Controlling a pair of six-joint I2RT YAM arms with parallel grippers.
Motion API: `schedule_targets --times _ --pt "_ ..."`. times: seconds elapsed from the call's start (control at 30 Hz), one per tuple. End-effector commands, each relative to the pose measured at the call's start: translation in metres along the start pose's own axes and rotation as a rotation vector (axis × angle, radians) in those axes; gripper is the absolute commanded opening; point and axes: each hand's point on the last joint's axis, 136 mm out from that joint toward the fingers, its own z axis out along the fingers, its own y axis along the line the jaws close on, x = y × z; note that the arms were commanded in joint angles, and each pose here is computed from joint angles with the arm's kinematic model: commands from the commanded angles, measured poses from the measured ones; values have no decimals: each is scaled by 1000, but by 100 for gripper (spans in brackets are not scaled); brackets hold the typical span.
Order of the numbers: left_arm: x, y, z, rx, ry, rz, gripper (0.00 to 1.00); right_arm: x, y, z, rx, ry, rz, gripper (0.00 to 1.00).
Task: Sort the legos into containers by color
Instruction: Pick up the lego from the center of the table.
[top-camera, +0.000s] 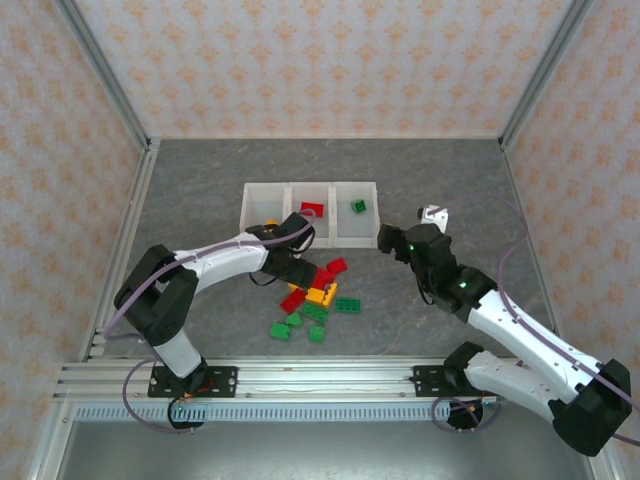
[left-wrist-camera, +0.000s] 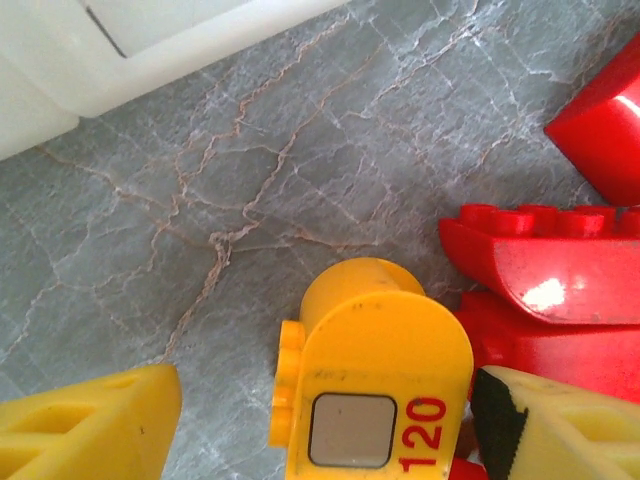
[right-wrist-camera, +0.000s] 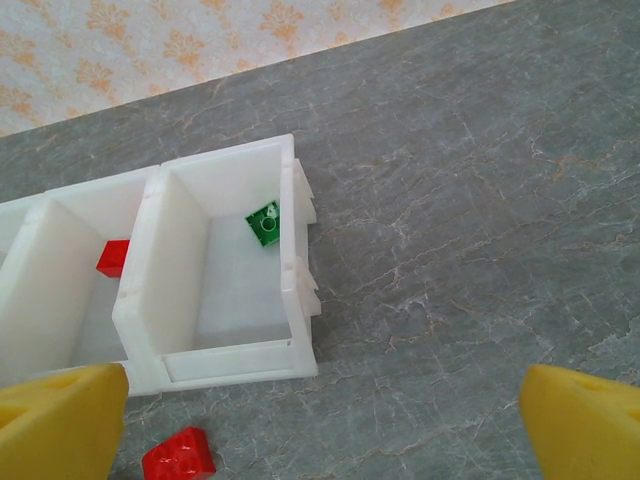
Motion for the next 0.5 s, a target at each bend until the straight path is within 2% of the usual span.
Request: schedule_targets --times 0.0,0.47 --pt "0 6 9 -42 19 5 79 2 -9 2 48 -7 -6 100" --pt "6 14 17 -61 21 -55 68 9 -21 7 90 -21 -7 100"
